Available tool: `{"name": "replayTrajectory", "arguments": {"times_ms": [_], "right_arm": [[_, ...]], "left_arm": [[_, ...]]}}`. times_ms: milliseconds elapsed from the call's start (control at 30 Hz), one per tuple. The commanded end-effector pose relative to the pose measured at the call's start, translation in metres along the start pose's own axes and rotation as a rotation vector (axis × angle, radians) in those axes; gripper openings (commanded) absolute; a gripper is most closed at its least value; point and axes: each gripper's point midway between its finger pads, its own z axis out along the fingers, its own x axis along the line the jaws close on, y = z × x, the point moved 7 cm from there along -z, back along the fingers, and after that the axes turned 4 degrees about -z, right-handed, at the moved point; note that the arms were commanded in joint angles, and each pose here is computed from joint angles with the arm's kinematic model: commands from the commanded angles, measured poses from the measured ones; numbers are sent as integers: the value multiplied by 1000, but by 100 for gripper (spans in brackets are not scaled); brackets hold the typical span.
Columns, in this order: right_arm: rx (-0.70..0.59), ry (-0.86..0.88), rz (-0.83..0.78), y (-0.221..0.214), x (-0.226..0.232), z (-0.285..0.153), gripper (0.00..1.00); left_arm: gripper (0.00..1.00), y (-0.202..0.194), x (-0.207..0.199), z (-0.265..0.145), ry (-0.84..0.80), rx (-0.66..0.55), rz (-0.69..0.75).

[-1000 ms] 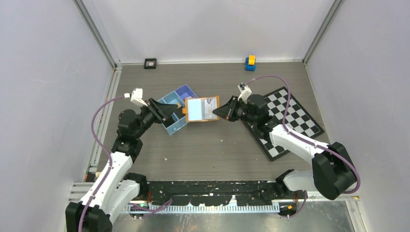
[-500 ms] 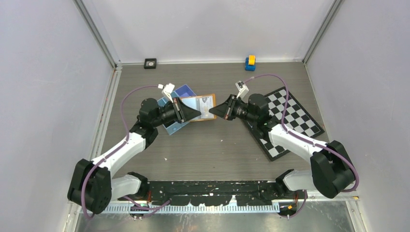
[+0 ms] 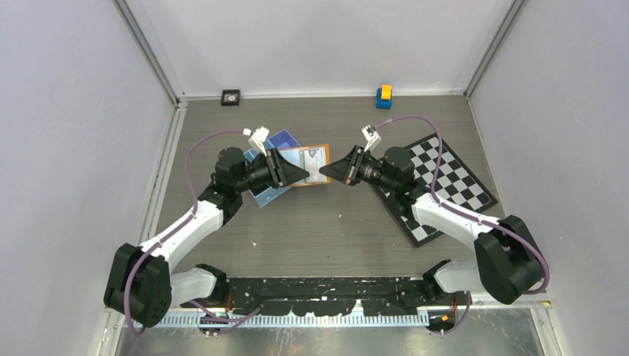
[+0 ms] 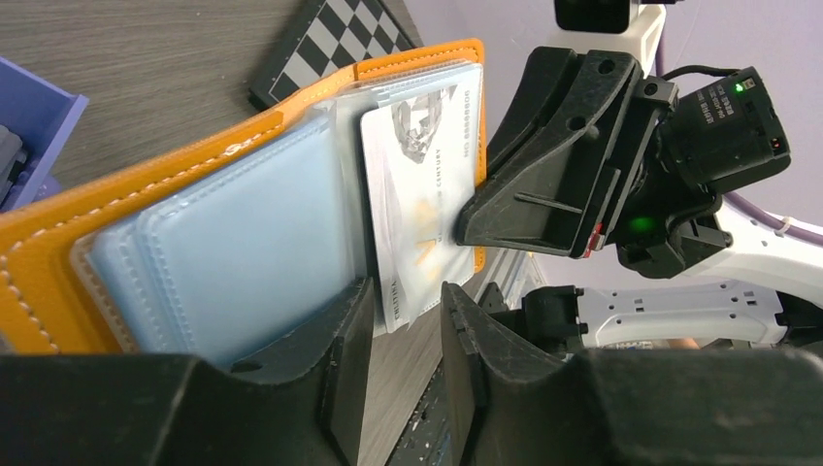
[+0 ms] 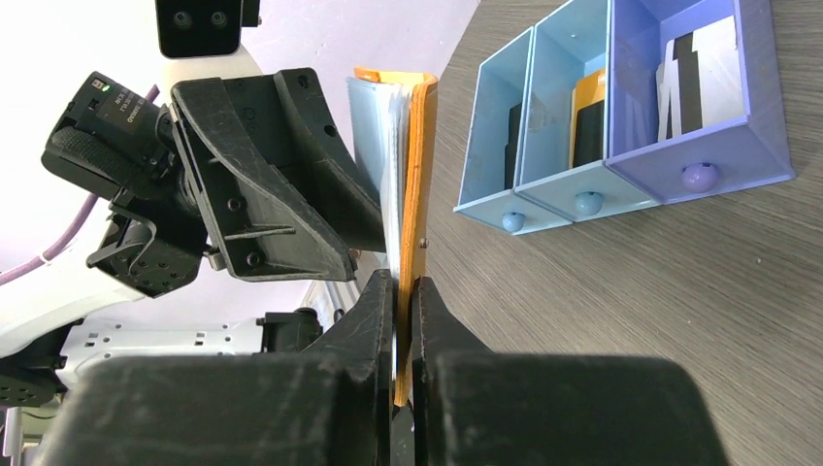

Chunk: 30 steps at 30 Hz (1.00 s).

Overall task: Take the credit cards out of the card holder
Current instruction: Remove the credit card from the card holder.

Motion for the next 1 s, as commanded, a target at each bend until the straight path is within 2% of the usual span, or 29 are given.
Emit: {"name": "replayTrajectory", "arguments": {"times_ms": [0,167,500,733,833,967], "right_arm": [[-66,124,-52,17,25,-1,0],[-63,138,-42,16,26,0,1],[-41,184,-7,14,25,5,0],[-38,198,26,16,21,7,1],[-35,202,37,16,19,9,7],[-34,212,44,16,19,9,12]], "left_arm": [[36,11,-2,-1,55,-44,38],[36,11,-2,0,48,-38,34],[16,14,-22,3,-263,-12,-13],[10,20,-32,-5,-358,-42,17],[1,20,-38,-8,-392,-42,33],[0,20,-38,-7,-394,-39,33]]}}
